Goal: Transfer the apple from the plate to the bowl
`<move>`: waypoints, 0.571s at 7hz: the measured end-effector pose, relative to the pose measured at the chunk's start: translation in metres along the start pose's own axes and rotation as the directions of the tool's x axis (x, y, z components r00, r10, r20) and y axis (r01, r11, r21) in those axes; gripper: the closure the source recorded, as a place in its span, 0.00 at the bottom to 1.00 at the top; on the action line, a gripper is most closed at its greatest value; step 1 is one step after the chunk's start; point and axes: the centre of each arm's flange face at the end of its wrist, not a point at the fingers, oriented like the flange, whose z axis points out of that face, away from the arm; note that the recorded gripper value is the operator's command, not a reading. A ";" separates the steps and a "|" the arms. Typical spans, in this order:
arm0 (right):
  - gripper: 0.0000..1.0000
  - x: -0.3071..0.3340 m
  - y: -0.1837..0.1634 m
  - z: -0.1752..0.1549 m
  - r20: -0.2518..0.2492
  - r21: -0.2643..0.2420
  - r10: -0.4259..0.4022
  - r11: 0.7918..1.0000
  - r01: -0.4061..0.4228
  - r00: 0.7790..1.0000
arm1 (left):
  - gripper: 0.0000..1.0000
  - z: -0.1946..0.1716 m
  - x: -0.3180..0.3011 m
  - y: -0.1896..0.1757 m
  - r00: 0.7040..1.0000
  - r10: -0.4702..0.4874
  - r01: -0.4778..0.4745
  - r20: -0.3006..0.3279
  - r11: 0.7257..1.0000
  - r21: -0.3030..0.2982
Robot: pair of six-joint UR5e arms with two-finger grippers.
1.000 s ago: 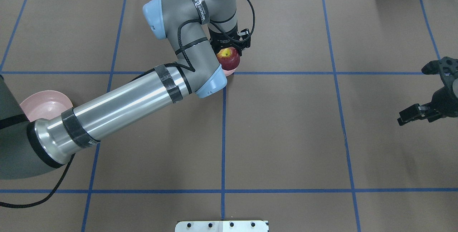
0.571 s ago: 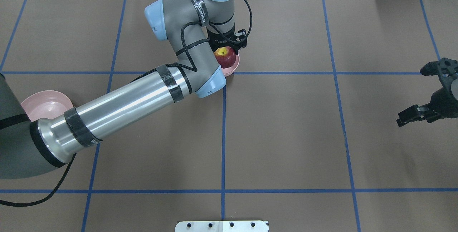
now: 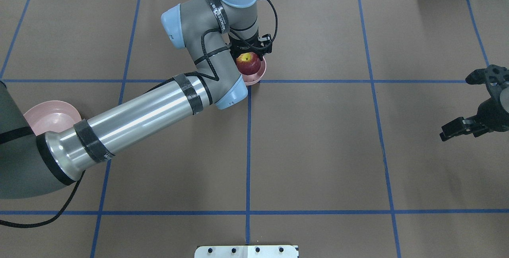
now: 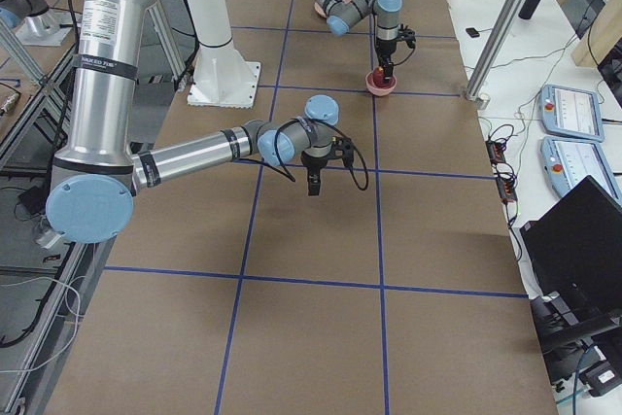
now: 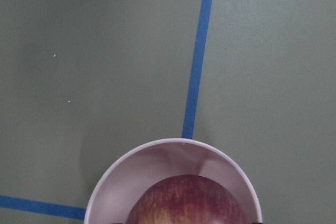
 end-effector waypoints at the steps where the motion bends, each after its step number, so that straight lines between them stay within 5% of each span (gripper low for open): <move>1: 0.00 -0.001 0.000 -0.001 0.001 0.001 -0.001 1.000 0.001 1.000 | 0.02 0.000 0.001 0.002 1.000 0.002 -0.002 -0.002 1.000 0.000; 4: 0.00 -0.001 0.000 -0.002 0.003 0.003 -0.003 1.000 0.003 1.000 | 0.02 -0.015 0.007 0.007 1.000 0.009 -0.009 -0.024 1.000 0.003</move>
